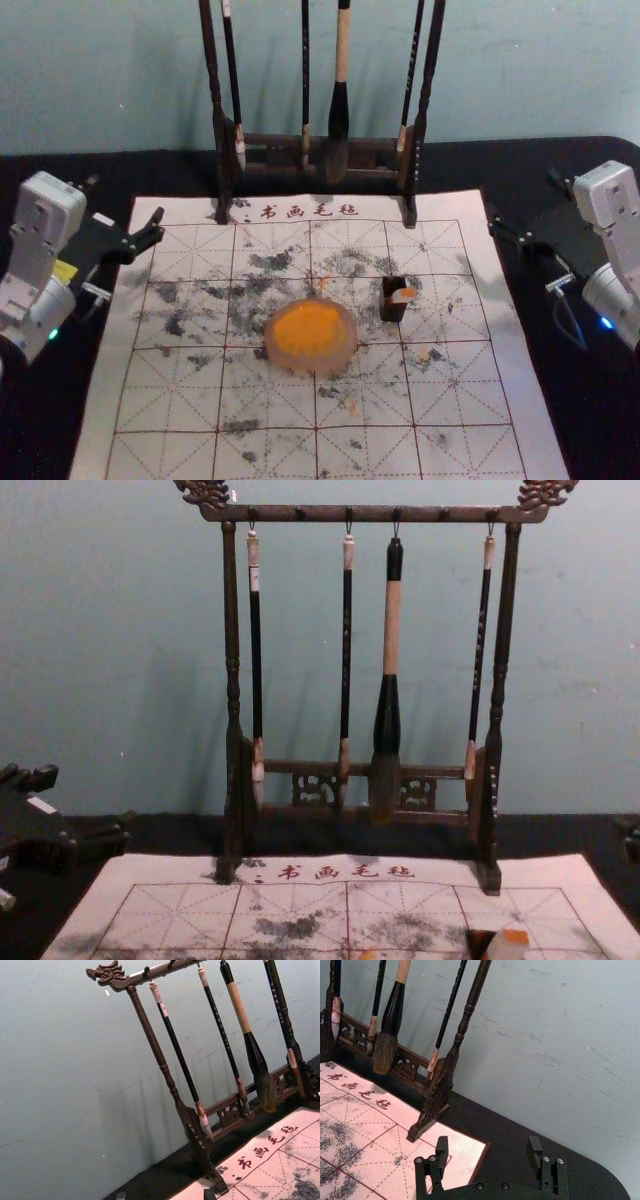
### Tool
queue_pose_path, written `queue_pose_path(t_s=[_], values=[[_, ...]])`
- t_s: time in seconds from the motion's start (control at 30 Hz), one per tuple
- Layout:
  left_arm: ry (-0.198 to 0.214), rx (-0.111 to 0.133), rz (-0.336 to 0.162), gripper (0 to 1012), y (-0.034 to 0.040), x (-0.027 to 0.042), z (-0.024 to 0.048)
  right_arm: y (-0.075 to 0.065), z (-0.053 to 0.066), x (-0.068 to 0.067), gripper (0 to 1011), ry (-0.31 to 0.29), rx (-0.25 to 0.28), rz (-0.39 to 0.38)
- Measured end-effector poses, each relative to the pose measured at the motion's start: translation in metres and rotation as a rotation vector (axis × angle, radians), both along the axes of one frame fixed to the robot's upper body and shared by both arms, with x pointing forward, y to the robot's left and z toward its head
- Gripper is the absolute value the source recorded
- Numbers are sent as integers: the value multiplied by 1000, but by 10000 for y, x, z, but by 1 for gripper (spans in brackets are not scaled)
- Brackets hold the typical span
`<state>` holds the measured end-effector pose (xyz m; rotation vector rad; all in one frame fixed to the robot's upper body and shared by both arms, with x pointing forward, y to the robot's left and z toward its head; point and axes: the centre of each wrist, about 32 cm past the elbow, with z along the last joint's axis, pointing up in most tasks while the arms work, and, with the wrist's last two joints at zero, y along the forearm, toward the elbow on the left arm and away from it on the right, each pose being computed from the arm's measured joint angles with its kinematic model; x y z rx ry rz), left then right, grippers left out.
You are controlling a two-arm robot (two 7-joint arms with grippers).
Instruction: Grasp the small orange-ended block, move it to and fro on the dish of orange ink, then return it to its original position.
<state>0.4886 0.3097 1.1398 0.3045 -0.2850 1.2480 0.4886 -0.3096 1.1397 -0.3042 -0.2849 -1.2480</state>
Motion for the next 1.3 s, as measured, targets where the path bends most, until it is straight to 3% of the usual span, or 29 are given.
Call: queue_pose_path(t_s=[1.3], values=[[0,0,0,1001,0,0,0,-1,0,0,1000,0,0,0]])
